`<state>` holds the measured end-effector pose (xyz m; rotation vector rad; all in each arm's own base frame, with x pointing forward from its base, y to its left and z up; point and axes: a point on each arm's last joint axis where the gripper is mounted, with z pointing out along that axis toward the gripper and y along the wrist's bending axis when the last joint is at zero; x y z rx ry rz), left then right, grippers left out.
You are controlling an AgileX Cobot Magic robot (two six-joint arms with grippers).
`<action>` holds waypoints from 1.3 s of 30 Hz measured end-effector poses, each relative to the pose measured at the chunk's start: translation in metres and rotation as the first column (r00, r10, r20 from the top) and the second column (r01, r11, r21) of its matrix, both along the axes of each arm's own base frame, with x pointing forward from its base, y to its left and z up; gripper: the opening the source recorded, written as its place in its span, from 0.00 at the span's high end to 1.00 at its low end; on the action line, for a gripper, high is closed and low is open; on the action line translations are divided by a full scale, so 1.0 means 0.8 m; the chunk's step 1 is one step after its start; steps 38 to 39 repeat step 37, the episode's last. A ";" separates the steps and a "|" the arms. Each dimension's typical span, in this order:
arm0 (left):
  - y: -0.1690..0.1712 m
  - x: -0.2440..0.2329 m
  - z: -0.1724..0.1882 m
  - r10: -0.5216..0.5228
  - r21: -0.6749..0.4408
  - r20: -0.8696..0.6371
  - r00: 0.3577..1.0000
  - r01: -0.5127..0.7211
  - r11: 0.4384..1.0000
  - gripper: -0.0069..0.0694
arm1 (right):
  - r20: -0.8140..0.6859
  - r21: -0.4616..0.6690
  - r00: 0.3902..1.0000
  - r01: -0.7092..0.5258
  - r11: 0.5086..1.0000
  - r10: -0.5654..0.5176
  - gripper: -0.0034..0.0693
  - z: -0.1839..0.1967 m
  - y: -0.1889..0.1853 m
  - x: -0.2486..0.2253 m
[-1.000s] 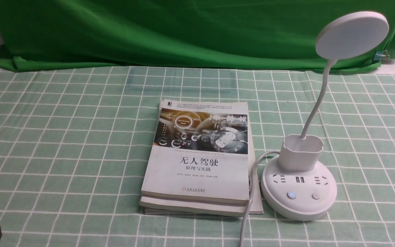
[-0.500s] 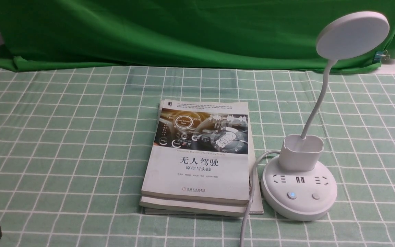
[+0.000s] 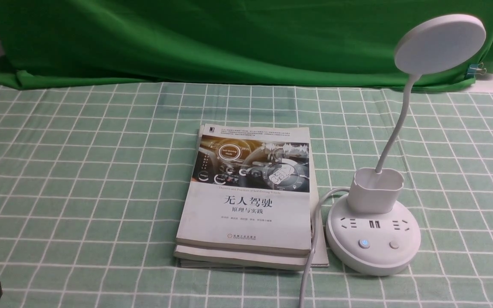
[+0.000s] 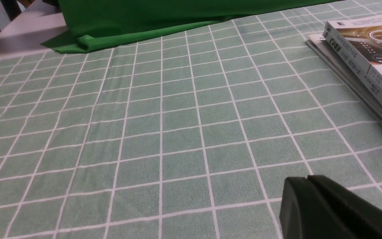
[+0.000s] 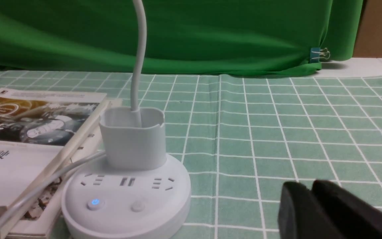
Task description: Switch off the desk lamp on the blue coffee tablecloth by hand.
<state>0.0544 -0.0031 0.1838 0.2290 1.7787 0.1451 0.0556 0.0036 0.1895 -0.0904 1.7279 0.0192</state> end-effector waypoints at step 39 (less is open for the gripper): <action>0.000 0.000 0.000 0.000 0.000 0.000 1.000 0.000 1.000 0.91 | 0.001 0.001 1.000 0.000 1.000 0.000 0.75 0.000 0.000 0.000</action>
